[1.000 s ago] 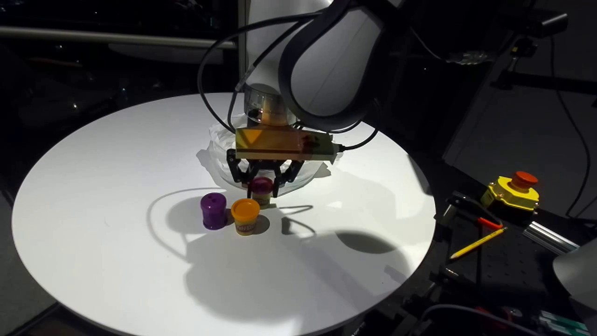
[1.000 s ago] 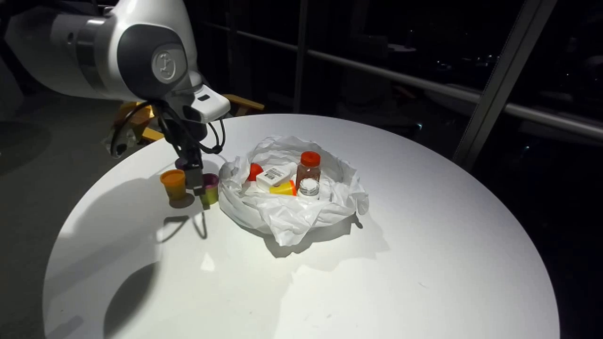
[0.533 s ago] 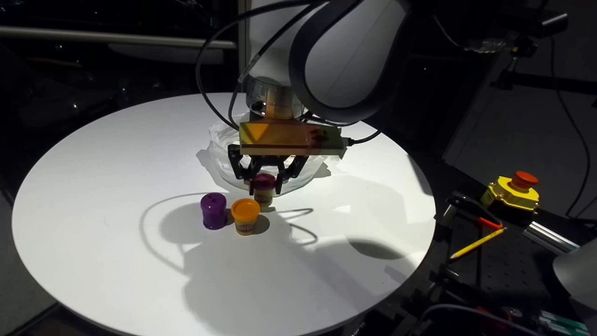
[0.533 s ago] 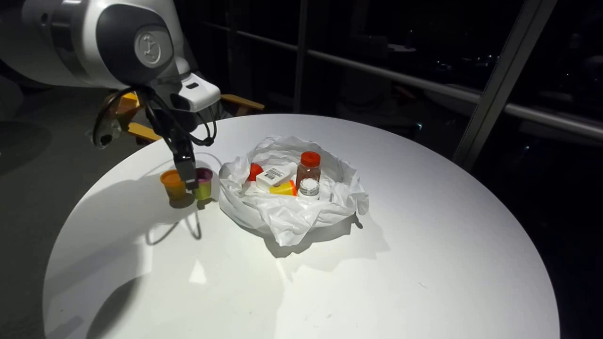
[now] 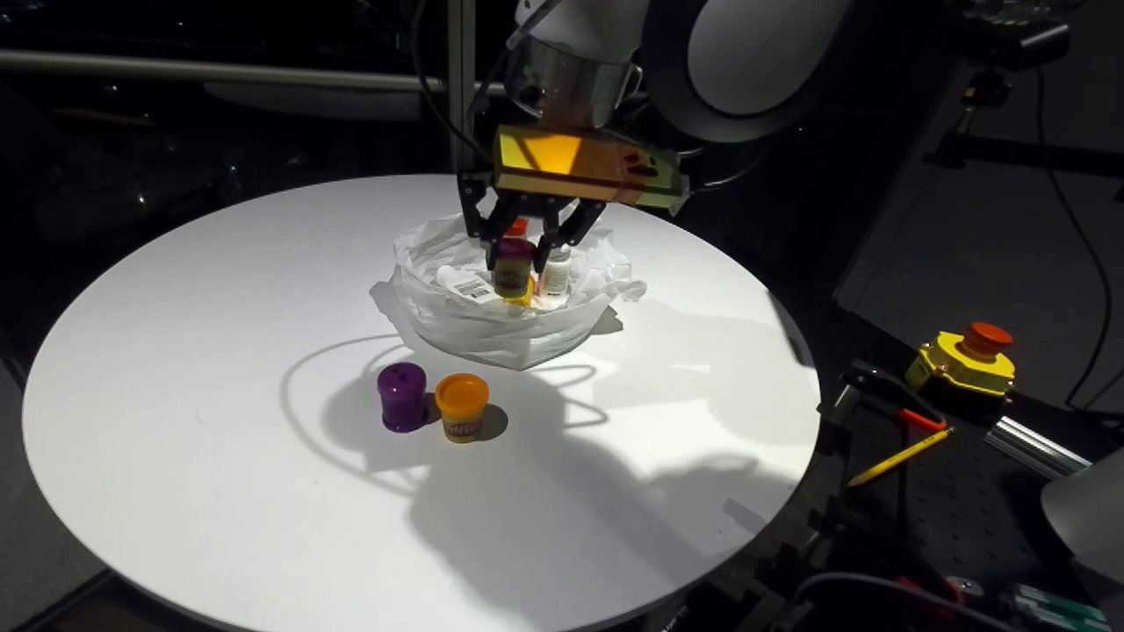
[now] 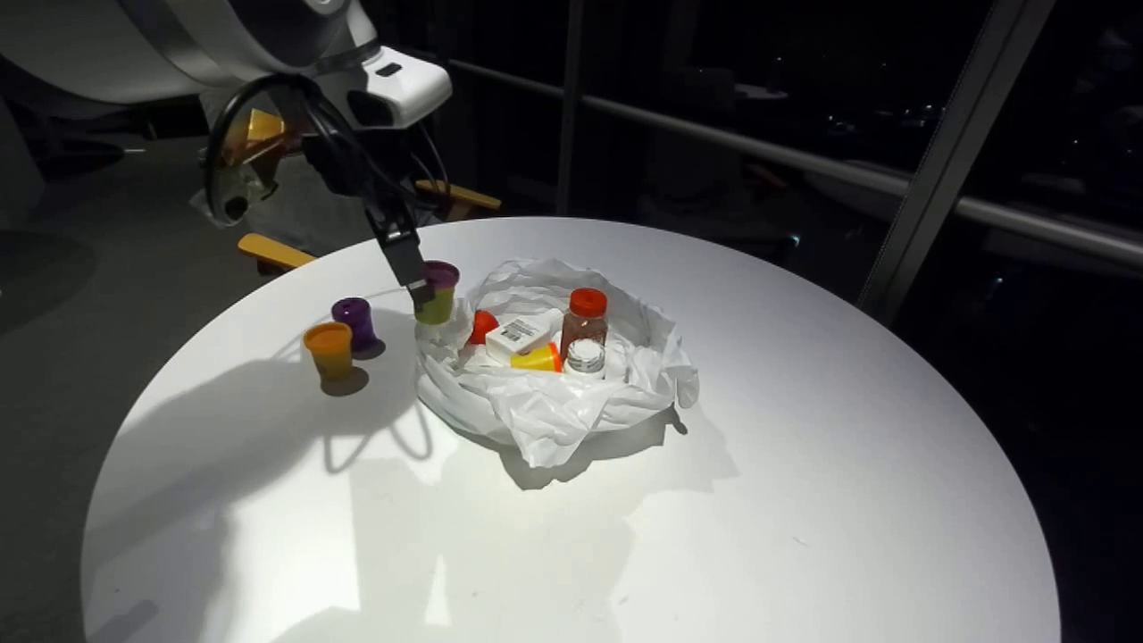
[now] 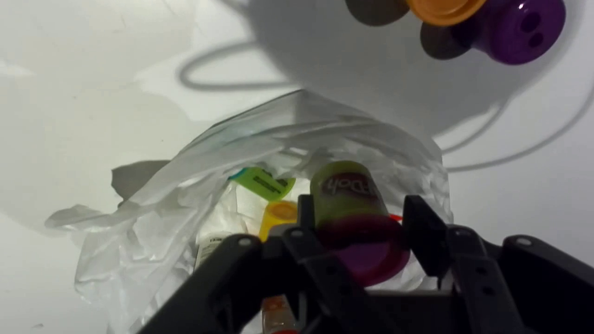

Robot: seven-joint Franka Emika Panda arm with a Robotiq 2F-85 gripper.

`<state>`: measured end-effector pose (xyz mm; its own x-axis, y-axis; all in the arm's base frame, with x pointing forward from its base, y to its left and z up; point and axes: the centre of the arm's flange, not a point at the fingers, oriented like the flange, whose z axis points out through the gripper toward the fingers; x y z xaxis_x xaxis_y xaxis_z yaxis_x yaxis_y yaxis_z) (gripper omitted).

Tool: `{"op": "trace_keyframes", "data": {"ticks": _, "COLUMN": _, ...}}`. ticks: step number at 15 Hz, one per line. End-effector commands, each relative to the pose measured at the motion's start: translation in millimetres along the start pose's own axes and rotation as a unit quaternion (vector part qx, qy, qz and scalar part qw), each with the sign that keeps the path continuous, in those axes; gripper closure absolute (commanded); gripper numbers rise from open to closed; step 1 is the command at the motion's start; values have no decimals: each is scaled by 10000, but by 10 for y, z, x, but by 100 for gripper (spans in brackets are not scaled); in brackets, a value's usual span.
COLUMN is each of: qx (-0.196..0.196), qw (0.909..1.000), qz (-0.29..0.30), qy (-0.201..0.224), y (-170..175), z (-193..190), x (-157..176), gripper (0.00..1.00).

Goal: Pick up the objects from the table and put them on the plastic

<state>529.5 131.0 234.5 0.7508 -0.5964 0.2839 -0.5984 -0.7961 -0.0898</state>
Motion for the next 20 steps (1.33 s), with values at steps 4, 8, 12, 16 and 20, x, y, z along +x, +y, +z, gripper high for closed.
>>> {"op": "trace_keyframes", "data": {"ticks": 4, "qx": -13, "qw": 9997, "qz": 122, "qy": 205, "y": 225, "z": 345, "x": 286, "gripper": 74}}
{"op": "trace_keyframes", "data": {"ticks": 8, "qx": -110, "qw": 9994, "qz": 299, "qy": 101, "y": 345, "z": 619, "x": 402, "gripper": 74}}
{"op": "trace_keyframes", "data": {"ticks": 12, "qx": 46, "qw": 9970, "qz": 643, "qy": 435, "y": 356, "z": 553, "x": 550, "gripper": 31}}
{"op": "trace_keyframes", "data": {"ticks": 16, "qx": 256, "qw": 9970, "qz": 415, "qy": 593, "y": 234, "z": 119, "x": 385, "gripper": 3}}
{"op": "trace_keyframes", "data": {"ticks": 20, "qx": 222, "qw": 9992, "qz": -181, "qy": 267, "y": -75, "z": -113, "x": -10, "gripper": 0}}
